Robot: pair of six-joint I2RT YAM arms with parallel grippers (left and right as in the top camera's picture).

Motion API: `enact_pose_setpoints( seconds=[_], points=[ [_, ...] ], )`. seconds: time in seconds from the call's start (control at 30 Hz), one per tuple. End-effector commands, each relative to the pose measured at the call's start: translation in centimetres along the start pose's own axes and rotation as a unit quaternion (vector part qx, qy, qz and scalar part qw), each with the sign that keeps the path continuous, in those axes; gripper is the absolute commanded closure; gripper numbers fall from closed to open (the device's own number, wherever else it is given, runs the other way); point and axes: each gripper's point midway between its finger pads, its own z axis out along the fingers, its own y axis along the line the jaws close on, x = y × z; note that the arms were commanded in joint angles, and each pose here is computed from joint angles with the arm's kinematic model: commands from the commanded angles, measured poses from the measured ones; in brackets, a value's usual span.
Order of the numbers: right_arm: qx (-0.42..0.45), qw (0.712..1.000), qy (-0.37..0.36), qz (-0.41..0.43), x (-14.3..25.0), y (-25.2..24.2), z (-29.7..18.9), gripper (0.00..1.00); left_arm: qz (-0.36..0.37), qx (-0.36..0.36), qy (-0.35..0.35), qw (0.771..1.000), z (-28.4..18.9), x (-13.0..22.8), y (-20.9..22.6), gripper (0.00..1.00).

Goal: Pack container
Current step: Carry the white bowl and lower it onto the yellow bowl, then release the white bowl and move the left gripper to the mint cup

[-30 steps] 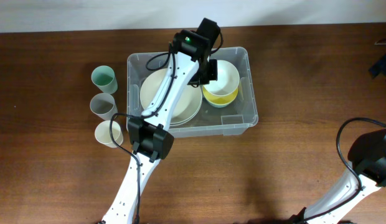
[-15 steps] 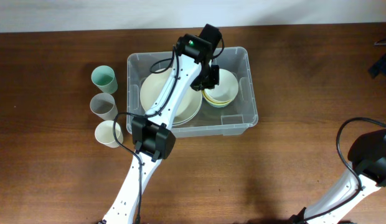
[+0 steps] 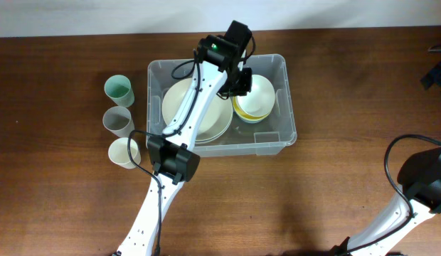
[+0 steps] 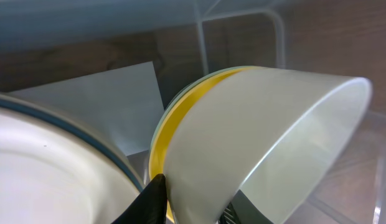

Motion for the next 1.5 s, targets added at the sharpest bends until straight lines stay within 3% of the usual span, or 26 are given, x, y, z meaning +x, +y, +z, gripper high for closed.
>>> enact_pose_setpoints(
  seconds=[0.0,0.67,1.1,1.23,1.47],
  points=[
    [0.009,1.0,0.006,0.005,0.0,-0.5,0.7,0.01,0.018,0.021,-0.008,1.0,-1.0,-0.1,-0.9,0.73],
    [0.009,1.0,0.006,0.005,0.0,-0.5,0.7,0.01,0.033,-0.019,-0.017,0.999,-1.2,-0.3,0.5,0.73],
    [0.009,1.0,0.006,0.005,0.0,-0.5,0.7,0.01,0.064,-0.064,-0.077,0.993,-4.6,-2.2,1.4,0.72],
    [0.009,1.0,0.006,0.005,-0.1,-0.5,0.7,0.01,0.054,-0.105,-0.134,0.984,-9.0,-3.9,3.1,0.61],
    [0.009,1.0,0.006,0.005,0.0,-0.5,0.7,0.01,-0.03,-0.118,-0.23,0.965,-20.0,-5.5,8.1,0.23]
  ],
)
